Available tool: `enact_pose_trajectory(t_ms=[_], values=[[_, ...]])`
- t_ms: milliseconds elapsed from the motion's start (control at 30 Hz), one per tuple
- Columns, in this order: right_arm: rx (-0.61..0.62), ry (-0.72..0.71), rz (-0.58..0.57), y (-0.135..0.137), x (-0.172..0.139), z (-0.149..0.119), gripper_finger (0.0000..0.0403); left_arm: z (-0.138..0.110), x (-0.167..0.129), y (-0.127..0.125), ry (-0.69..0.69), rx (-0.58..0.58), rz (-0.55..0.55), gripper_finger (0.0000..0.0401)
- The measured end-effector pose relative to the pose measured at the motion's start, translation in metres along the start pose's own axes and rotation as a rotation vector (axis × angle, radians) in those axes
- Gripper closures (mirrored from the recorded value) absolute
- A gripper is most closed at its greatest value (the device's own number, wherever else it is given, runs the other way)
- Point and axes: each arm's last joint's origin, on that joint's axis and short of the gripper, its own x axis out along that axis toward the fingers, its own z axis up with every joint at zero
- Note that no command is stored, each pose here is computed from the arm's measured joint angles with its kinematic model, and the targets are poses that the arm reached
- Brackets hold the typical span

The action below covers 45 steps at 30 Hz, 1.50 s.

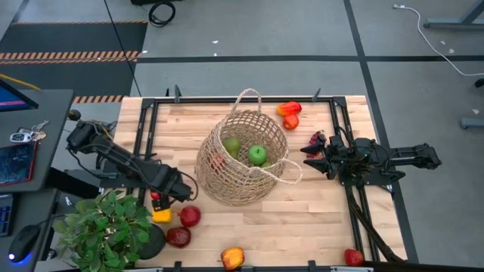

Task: Build produce basket
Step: Put the pomegranate into the basket

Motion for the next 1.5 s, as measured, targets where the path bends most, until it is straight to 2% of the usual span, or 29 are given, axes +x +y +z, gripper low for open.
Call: enact_pose_trajectory(t_ms=[433, 633, 800, 1167, 1500], values=[[0.000, 0.000, 0.000, 0.000, 0.000, 0.000, 0.0118, -0.007, 0.002, -0.005, 0.023, -0.053, 0.012, 0.0005], [0.000, 0.000, 0.000, 0.000, 0.000, 0.000, 0.0118, -0.006, 0.023, -0.004, 0.057, -0.047, -0.006, 0.0005], [0.000, 0.000, 0.000, 0.000, 0.000, 0.000, 0.0118, -0.003, 0.039, -0.003, 0.041, -0.036, -0.023, 0.0005], [0.000, 0.000, 0.000, 0.000, 0.000, 0.000, 0.0118, 0.008, 0.039, -0.002, -0.041, -0.058, -0.040, 0.0008], [0.000, 0.000, 0.001, 0.000, 0.000, 0.000, 0.0118, 0.013, 0.041, -0.005, -0.059, -0.014, -0.028, 0.0023]])
